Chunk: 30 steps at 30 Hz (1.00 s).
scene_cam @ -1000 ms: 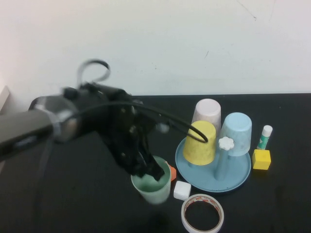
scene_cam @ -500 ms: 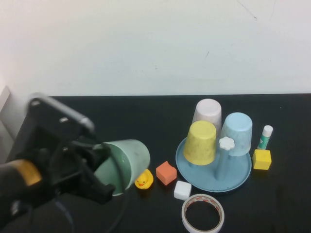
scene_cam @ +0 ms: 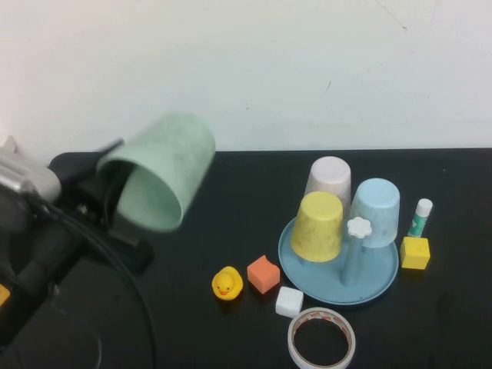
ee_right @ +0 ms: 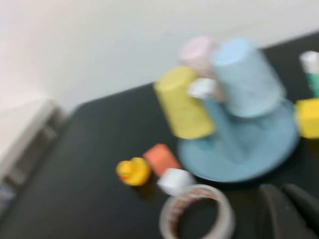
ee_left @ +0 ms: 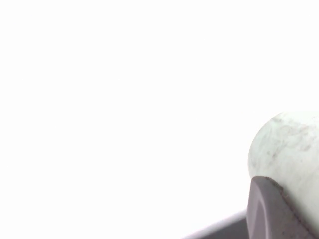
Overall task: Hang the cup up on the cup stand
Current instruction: Adjust the cup with two arms
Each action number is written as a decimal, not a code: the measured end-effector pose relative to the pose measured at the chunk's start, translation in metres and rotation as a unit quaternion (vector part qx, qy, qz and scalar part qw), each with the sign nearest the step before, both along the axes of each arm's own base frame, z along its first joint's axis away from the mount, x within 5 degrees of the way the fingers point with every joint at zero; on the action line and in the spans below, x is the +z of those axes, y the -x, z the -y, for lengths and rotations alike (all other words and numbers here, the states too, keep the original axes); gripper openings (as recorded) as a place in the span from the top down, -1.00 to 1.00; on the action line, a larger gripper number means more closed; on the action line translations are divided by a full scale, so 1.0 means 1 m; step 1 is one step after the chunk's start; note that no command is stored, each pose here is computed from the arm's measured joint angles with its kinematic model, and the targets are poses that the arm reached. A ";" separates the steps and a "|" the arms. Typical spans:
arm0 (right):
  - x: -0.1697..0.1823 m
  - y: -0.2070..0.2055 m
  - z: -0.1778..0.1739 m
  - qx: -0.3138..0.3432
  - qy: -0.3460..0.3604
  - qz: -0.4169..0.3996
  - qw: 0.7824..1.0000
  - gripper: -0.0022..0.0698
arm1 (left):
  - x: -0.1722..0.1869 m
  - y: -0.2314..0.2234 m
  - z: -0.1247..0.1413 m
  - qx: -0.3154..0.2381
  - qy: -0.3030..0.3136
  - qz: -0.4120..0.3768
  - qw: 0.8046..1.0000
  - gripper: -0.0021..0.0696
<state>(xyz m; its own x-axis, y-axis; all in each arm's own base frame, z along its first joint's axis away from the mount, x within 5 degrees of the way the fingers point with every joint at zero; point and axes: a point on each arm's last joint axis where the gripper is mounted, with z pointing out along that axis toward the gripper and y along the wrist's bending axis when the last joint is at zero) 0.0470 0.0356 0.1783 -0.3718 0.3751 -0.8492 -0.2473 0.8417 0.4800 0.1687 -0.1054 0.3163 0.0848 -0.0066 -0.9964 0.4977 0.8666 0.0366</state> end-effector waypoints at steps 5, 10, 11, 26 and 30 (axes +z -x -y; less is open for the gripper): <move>0.010 0.003 -0.010 0.056 -0.020 0.047 0.997 0.94 | 0.002 -0.009 0.004 0.008 0.026 0.042 0.999 0.92; 0.044 -0.002 -0.020 0.122 -0.023 0.054 0.991 0.89 | -0.010 -0.021 0.012 0.007 0.051 0.019 0.998 0.92; 0.050 -0.005 -0.022 0.140 -0.023 0.047 0.989 0.83 | -0.011 -0.022 0.013 0.006 0.055 0.018 0.998 0.92; 0.103 -0.115 -0.049 0.338 -0.233 -0.140 0.901 -0.79 | -0.012 -0.024 0.023 -0.032 0.032 0.063 0.997 0.93; 0.113 -0.146 -0.060 0.339 -0.269 -0.195 0.880 -0.82 | -0.012 -0.022 0.025 -0.043 0.021 0.074 0.996 0.93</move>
<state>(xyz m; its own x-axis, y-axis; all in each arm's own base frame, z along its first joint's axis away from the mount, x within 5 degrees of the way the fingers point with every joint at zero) 0.1935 0.0959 0.2911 -0.8884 0.2645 -0.3752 -0.3337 0.1891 0.9235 0.1912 -0.1304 0.3046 0.2278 -0.0622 -0.9717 0.5626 0.8229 0.0792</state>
